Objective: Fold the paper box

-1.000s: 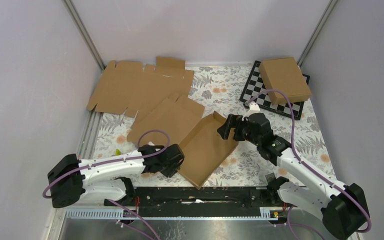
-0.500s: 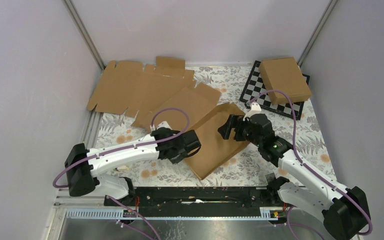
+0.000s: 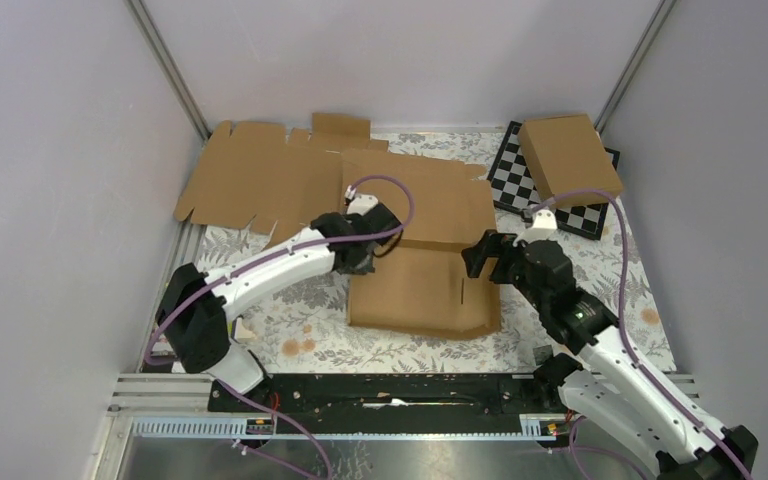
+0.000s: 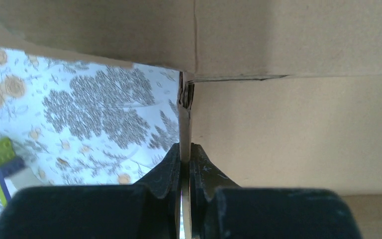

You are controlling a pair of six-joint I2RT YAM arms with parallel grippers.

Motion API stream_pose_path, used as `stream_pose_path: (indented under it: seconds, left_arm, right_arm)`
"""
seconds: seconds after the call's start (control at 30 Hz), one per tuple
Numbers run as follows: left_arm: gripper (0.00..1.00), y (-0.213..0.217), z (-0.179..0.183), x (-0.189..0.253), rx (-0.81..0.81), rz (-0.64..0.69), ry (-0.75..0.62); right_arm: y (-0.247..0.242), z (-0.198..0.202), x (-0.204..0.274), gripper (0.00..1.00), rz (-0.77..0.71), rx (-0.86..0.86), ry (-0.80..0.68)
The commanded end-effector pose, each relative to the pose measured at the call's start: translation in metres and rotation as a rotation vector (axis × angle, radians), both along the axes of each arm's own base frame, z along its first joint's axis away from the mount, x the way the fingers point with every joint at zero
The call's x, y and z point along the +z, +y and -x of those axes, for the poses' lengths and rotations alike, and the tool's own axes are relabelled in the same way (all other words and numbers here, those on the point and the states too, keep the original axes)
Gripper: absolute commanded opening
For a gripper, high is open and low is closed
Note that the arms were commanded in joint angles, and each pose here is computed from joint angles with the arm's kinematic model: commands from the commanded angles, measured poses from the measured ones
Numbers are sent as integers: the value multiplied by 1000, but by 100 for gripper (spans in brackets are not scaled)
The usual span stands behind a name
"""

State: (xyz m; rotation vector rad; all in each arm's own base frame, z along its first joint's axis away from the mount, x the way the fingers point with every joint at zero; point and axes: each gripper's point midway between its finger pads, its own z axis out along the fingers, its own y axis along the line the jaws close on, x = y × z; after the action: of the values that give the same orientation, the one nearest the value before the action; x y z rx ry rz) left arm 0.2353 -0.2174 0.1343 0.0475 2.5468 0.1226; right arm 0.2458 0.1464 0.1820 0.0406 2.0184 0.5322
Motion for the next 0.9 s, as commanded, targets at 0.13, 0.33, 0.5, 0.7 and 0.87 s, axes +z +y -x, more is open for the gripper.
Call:
stream_pose_path:
  seconds: [0.13,0.33,0.5,0.7,0.87]
  left_arm:
    - [0,12,-54,-37,-263,-9,68]
    - [7,23,-62,-55,-211,-108,104]
    - [10,28,-62,-57,-167,-127,109]
    - [41,28,-61,-41,-146,-79,70]
    - [50,27,-57,-37,-151,-41,72]
  right_arm:
    - [-20,14,-47,99,47,-117,173]
    - [-19,24,-95,99,59,-179,366]
    - [-23,20,-110,85,63,-244,400]
    - [-28,23,-115,58,90,-277,438]
    - [-29,27,-112,29,84,-265,428]
